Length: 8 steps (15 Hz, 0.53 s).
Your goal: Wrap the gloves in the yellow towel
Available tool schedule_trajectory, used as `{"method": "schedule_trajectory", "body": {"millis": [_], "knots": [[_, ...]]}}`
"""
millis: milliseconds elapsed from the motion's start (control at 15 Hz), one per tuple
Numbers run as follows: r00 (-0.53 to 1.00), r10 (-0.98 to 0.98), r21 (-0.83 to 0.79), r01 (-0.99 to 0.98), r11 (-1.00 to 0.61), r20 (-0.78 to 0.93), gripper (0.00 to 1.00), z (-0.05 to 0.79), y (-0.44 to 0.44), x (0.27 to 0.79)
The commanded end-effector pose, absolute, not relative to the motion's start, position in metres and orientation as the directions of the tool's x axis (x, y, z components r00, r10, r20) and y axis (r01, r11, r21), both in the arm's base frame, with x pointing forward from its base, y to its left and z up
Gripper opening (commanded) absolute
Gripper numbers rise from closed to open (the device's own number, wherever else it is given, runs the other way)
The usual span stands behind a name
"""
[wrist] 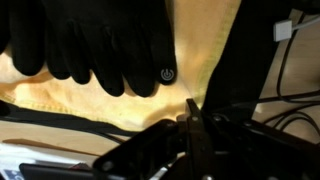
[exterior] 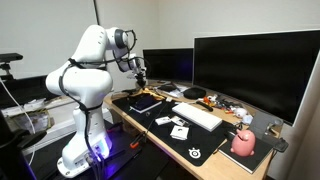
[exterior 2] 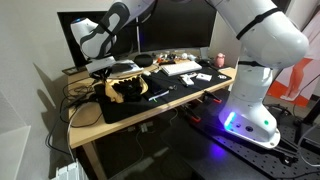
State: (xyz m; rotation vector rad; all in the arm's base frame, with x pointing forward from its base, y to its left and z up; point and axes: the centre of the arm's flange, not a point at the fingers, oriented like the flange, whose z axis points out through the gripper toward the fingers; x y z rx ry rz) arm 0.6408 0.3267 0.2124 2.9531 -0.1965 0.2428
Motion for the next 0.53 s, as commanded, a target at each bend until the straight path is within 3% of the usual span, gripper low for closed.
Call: {"method": "schedule_trajectory", "body": {"millis": [0,467], "knots": [[0.977,-0.142,0.160,-0.168,-0.973,0.161,0.01,0.252,0.293,0.613],[0.976,-0.167,0.137,-0.185,-0.973,0.137,0.01,0.296,0.245,0.581]]}}
